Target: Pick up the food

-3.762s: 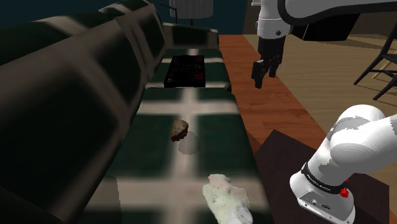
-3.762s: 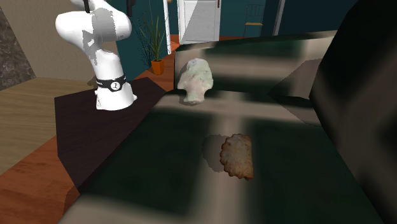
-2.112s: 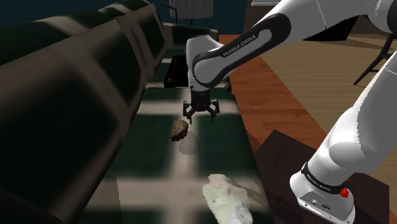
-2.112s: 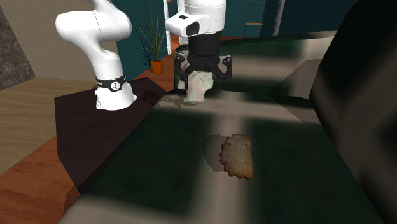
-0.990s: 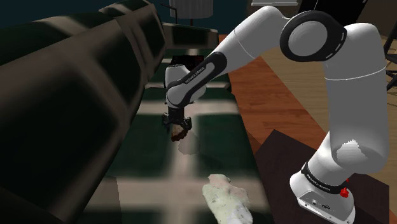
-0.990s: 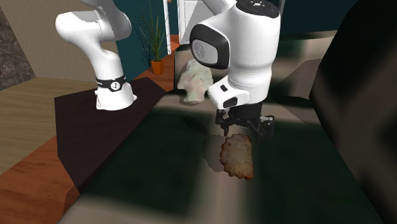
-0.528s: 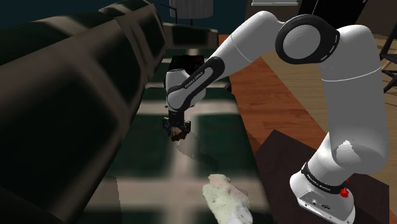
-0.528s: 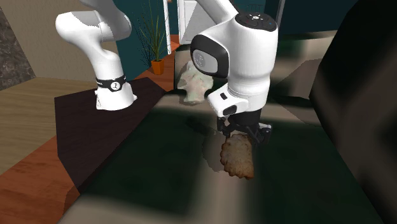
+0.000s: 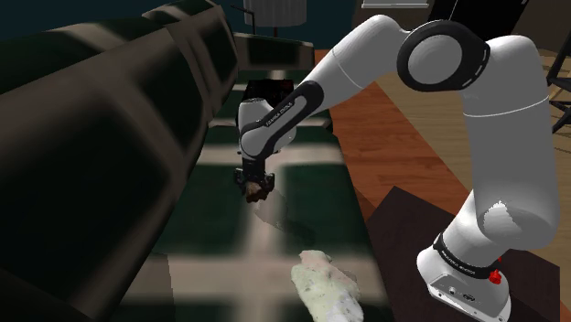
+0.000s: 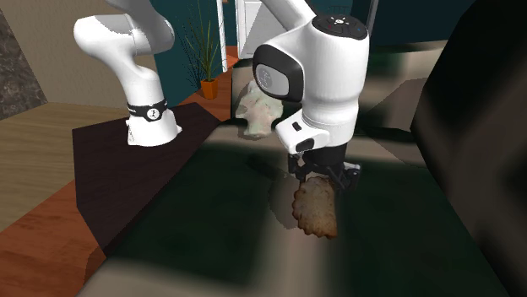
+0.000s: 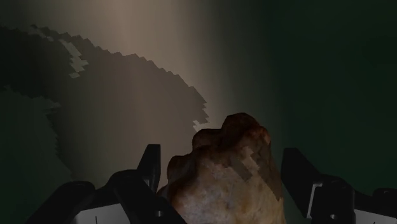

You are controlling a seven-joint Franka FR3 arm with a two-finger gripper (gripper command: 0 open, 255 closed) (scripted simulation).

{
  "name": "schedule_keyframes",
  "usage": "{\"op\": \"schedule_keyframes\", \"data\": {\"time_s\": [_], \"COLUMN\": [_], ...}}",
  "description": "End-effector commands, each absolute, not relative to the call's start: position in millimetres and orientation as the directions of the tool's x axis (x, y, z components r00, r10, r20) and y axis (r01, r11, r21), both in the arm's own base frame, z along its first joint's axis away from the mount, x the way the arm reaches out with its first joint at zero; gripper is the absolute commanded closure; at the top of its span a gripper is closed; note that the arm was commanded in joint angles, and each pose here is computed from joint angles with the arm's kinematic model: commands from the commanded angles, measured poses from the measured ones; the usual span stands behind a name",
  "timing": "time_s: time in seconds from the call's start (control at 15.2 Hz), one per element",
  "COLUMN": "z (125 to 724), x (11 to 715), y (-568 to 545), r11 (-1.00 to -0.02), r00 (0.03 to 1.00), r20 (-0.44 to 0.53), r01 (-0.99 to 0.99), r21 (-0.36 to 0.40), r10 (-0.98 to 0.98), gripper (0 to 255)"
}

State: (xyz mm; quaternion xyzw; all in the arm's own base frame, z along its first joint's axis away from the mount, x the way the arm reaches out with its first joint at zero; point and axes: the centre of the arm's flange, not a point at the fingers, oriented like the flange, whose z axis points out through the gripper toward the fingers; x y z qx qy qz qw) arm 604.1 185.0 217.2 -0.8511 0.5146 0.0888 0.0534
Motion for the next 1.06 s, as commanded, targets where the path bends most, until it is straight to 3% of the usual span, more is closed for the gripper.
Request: {"op": "schedule_keyframes", "data": {"time_s": [0.0, 0.99], "z": [225.4, 294.9], "x": [604.0, 604.1], "y": [184.3, 184.3], "r11": [-0.464, -0.464], "r00": [0.454, 0.454], "r20": [-0.206, -0.206], "r01": [-0.886, -0.886], "r21": [0.001, 0.001], "r10": [-0.867, -0.867], "gripper": [255, 255]}}
